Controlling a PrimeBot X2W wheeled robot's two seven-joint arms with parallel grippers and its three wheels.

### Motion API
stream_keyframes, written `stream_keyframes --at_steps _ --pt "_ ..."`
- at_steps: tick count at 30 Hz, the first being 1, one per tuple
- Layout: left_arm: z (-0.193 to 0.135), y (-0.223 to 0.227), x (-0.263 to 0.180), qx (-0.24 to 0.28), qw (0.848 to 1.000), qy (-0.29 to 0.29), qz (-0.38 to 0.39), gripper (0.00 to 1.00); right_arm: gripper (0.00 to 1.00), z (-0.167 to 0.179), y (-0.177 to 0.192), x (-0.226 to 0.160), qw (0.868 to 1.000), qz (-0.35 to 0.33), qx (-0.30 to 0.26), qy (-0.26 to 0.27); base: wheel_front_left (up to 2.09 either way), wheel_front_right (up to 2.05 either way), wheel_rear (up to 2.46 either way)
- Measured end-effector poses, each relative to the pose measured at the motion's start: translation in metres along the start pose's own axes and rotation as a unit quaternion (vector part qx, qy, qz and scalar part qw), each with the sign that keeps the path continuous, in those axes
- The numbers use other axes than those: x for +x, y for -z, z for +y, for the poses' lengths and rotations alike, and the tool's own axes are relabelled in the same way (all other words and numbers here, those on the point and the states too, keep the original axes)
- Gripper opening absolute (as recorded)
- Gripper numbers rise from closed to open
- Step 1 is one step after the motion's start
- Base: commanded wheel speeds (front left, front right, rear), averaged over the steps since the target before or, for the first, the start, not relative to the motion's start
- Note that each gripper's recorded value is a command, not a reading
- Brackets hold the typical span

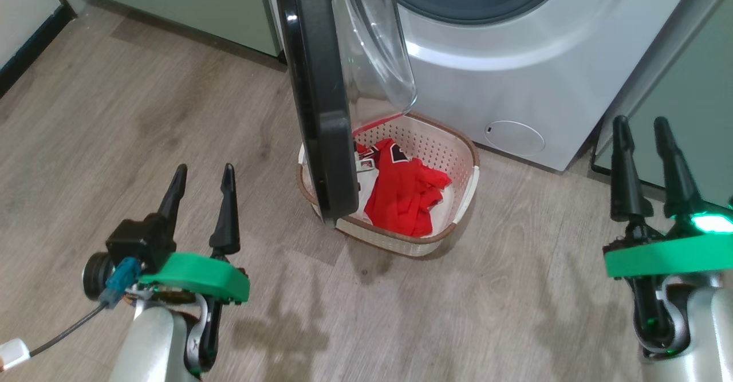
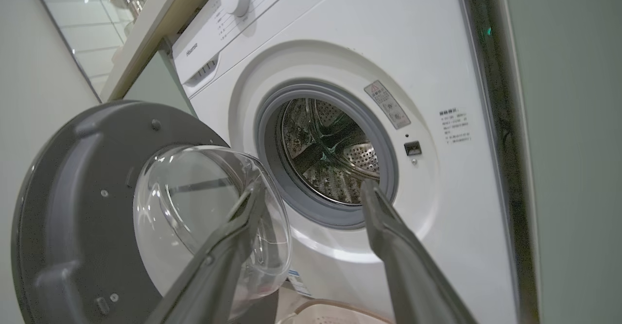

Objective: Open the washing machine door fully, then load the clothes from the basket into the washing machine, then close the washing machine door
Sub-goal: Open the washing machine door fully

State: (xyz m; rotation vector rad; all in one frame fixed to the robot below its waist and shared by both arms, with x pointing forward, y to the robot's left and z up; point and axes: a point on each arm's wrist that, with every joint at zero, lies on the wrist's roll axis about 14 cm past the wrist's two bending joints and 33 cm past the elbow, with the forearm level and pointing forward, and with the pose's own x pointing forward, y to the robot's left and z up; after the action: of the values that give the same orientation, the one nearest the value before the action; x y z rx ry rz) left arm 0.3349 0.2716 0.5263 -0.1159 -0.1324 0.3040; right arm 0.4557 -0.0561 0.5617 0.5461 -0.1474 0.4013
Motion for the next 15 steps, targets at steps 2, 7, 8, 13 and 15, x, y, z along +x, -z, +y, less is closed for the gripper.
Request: stream_keyframes --at_steps 2,7,8,13,15 --pt "0.001 0.000 0.000 0.001 1.000 -0.001 0.000 1.00 1.00 0.006 -0.006 0.001 0.998 -0.007 -0.060 -0.010 0.00 0.00 0.00" --pt "0.000 -0.001 0.000 0.001 1.000 0.001 -0.002 1.00 1.00 0.011 -0.012 -0.002 0.987 -0.006 -0.162 -0.021 0.00 0.00 0.00" --pt "0.000 -0.001 0.000 0.001 1.000 0.001 -0.002 1.00 1.00 0.010 -0.009 -0.004 0.984 0.000 -0.174 -0.020 0.00 0.00 0.00" --pt "0.000 0.001 -0.002 0.001 1.000 0.003 0.001 1.00 1.00 -0.004 0.013 -0.021 0.982 0.042 -0.184 -0.005 0.00 0.00 0.00" --pt "0.001 0.004 -0.003 0.002 1.000 0.001 0.006 1.00 1.00 -0.007 0.022 -0.025 0.982 0.056 -0.180 -0.001 0.00 0.00 0.00"
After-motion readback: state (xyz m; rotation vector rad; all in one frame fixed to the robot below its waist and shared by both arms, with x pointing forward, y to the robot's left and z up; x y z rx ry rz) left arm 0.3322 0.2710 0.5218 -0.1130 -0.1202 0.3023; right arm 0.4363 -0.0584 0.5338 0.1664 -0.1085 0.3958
